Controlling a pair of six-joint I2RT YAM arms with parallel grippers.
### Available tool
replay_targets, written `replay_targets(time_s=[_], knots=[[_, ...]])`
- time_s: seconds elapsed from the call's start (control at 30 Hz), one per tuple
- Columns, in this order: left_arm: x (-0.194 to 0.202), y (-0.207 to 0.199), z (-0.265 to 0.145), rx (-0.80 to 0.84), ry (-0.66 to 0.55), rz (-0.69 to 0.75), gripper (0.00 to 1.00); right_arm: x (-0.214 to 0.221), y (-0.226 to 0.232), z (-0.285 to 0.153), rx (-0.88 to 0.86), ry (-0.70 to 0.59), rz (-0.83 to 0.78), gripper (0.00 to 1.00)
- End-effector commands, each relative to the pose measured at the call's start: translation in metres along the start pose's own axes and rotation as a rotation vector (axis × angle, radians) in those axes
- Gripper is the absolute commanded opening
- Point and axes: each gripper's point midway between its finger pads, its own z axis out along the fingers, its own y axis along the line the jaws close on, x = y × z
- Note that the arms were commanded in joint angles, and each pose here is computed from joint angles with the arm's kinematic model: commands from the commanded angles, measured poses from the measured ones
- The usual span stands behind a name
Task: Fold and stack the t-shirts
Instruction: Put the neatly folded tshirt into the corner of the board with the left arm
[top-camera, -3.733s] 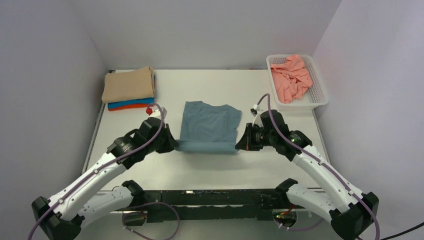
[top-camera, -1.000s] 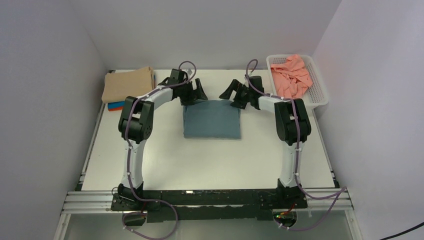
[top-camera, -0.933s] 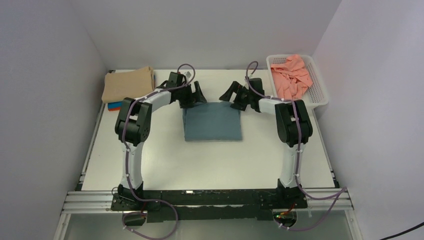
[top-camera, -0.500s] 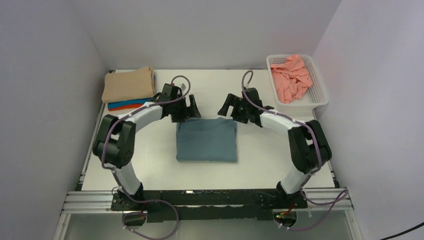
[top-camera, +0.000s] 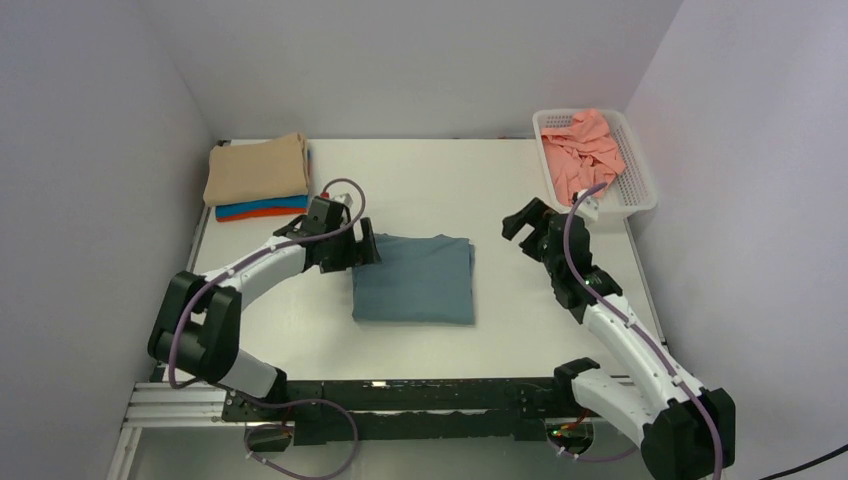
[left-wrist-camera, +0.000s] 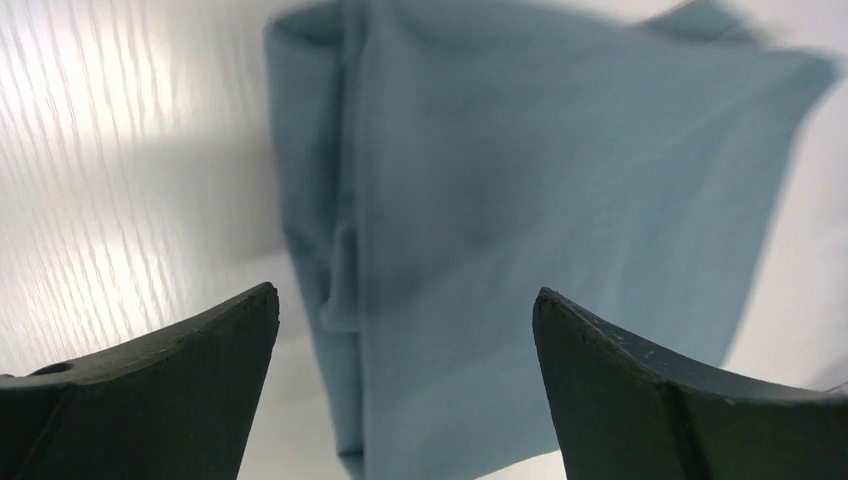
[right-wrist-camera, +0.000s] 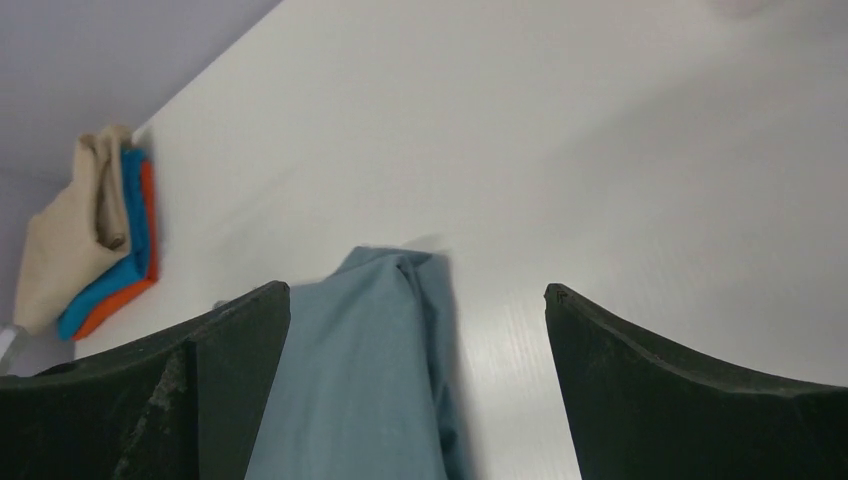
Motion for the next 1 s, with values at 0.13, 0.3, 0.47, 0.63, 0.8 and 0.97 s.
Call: replay_targets(time_s=[0.13, 0.3, 0.47, 0.63, 0.8, 0.97], knots=[[0.042, 0.03, 0.031, -0.095, 0.122, -0.022, 0.99, 0.001, -0.025, -0.007, 0.09, -0.025, -0.009, 1.0], [0.07, 0.03, 0.048, -0.166, 0.188, 0.003, 0.87, 0.01, -0.034, 0.005, 0.127, -0.003, -0.021, 1.0], [0.101, 0.026, 0.061, -0.27, 0.26, 0.039, 0.6, 0.017, -0.043, 0.014, 0.163, 0.028, -0.026, 1.0], [0.095, 0.034, 0.069, -0.405, 0.264, 0.058, 0.01, 0.016, -0.045, 0.015, 0.161, 0.022, -0.035, 1.0], [0.033, 0.035, 0.062, -0.589, 0.136, 0.139, 0.0, 0.011, -0.046, 0.016, 0.157, -0.001, -0.054, 1.0], [-0.048, 0.027, 0.052, -0.691, -0.04, 0.263, 0.0, 0.006, -0.045, 0.016, 0.147, -0.009, -0.093, 1.0]])
